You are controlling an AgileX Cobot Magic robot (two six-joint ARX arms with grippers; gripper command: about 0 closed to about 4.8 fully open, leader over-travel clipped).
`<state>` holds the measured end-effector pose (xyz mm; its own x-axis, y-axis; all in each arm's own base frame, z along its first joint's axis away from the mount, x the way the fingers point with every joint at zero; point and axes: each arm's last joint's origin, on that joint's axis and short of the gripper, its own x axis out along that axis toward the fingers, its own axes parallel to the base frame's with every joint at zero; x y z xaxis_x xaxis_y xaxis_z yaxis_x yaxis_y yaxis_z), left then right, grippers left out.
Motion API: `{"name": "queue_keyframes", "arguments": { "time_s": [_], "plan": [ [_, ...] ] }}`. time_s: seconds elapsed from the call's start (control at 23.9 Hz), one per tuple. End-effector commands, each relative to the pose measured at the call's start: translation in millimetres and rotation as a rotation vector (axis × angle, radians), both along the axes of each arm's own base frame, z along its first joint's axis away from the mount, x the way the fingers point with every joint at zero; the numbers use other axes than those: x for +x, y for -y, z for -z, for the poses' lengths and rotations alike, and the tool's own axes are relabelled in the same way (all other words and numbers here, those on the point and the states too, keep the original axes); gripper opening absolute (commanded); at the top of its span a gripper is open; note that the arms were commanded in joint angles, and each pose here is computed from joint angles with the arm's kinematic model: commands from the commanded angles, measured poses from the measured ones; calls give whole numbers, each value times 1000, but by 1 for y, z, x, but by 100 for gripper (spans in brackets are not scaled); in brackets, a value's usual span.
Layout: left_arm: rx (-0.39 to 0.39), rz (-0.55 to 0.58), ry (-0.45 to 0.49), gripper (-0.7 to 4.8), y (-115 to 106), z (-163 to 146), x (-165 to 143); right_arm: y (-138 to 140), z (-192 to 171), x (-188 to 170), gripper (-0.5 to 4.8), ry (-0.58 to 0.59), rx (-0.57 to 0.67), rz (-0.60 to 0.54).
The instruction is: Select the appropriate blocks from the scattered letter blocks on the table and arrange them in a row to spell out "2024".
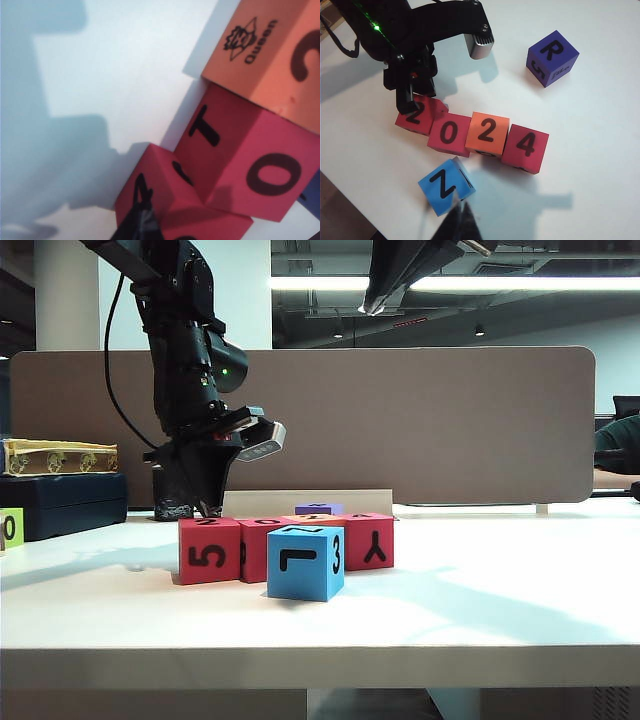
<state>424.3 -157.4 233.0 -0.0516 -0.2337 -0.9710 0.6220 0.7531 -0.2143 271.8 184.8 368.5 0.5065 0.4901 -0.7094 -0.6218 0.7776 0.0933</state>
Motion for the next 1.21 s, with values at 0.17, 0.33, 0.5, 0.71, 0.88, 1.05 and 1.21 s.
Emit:
{"name": "queue_keyframes", "arguments": {
  "time_s": [0.17, 0.33, 0.5, 0.71, 0.88, 1.05, 1.21],
  "plan": [
    [44, -8, 9, -6, -2, -1, -1, 0, -4, -1, -3, 14, 10, -6],
    [56, -6, -30, -6, -3, 9, -3, 0, -4, -1, -3, 12, 9, -6],
    [70, -5, -75, -6, -4, 21, -7, 0, -4, -1, -3, 12, 9, -6],
    [67, -3, -61, -6, -3, 22, -6, 0, -4, -1, -3, 13, 9, -6],
    [56, -3, -58, -6, -2, 23, -6, 0, -4, -1, -3, 12, 9, -6],
    [98, -23, -8, -6, -3, 22, -2, 0, -4, -1, -3, 14, 9, -6],
    [225, -110, 115, -6, -6, 3, 6, 2, -4, 3, -3, 34, 16, 4]
  ]
}}
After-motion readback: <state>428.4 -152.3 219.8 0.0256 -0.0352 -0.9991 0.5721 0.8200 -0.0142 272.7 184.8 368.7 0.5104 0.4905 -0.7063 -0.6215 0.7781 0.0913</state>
